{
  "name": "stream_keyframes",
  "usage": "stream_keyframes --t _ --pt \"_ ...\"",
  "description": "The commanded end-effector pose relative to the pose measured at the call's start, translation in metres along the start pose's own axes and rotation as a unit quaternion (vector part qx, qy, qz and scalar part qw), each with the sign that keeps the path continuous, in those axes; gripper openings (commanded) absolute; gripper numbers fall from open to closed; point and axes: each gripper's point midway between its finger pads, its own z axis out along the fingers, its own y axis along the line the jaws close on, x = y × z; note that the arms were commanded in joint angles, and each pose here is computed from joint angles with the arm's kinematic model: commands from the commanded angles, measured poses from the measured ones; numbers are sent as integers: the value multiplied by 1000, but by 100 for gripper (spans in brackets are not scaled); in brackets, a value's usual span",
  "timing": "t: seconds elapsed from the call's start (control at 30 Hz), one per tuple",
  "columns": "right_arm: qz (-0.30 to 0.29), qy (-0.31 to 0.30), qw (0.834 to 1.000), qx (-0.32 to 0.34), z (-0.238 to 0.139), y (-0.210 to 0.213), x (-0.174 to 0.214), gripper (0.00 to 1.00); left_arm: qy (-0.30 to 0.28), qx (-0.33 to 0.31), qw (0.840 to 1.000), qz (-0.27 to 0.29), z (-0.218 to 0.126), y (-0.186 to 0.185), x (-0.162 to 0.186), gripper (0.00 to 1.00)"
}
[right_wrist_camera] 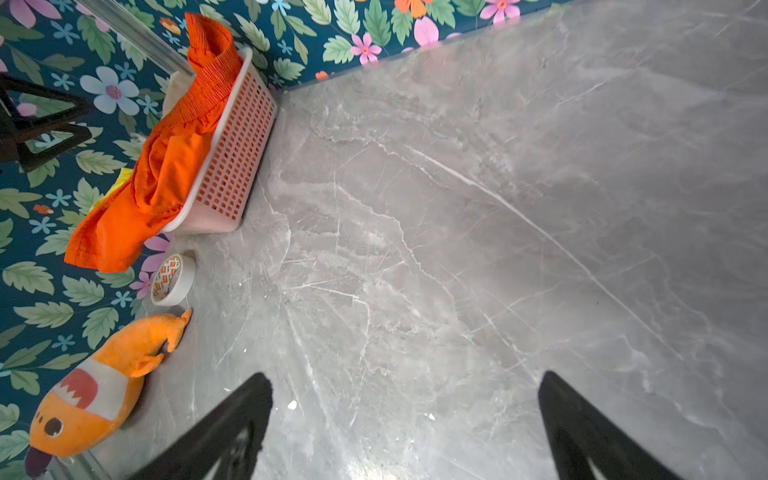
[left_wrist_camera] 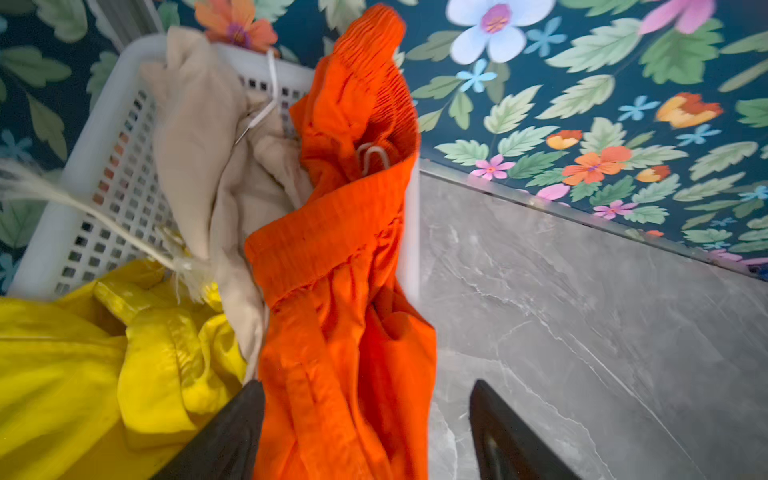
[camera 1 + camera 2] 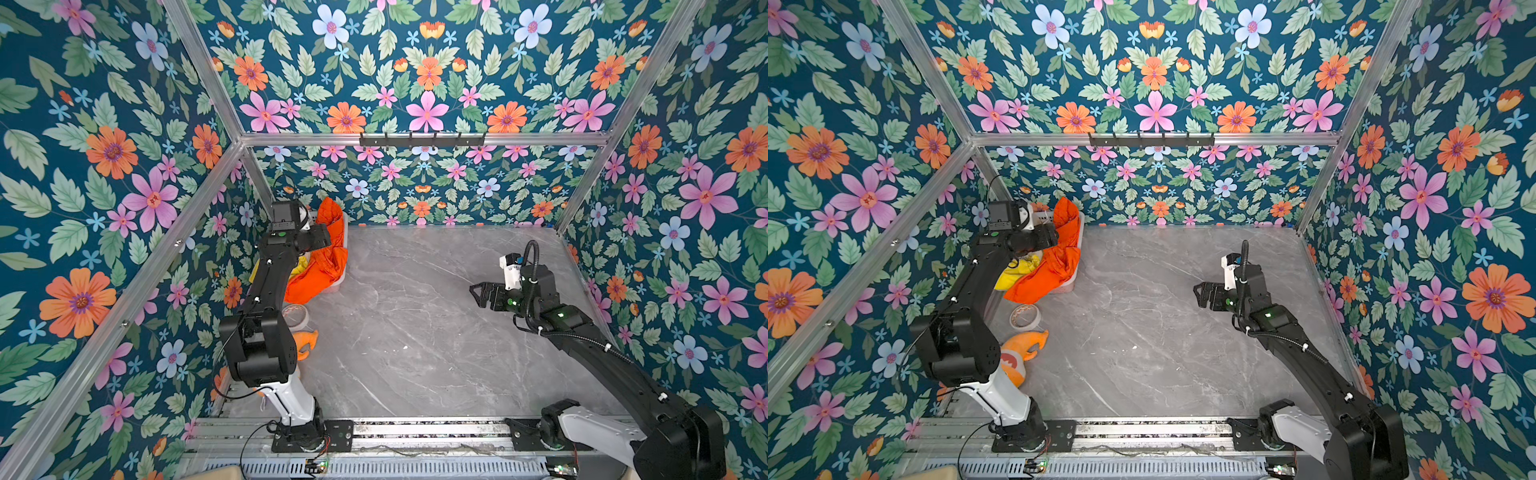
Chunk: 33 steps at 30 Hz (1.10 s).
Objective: Fold and stack the shorts
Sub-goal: 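Grasp the orange shorts waistband in the basket with the left gripper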
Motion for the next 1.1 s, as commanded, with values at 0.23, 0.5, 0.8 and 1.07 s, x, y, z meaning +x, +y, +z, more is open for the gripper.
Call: stream_keyframes --t 0.23,0.5,0.8,1.07 --pt "16 14 1000 -10 11 2 6 99 28 31 997 -68 42 21 2 72" --pt "29 2 999 -24 16 8 -4 99 32 27 996 -75 67 27 -1 70" --pt "26 -4 999 -20 11 9 -8 99 21 32 997 -67 84 29 -8 43" --pt "24 -15 999 -17 3 10 -13 99 -70 102 992 -4 23 -20 -70 0"
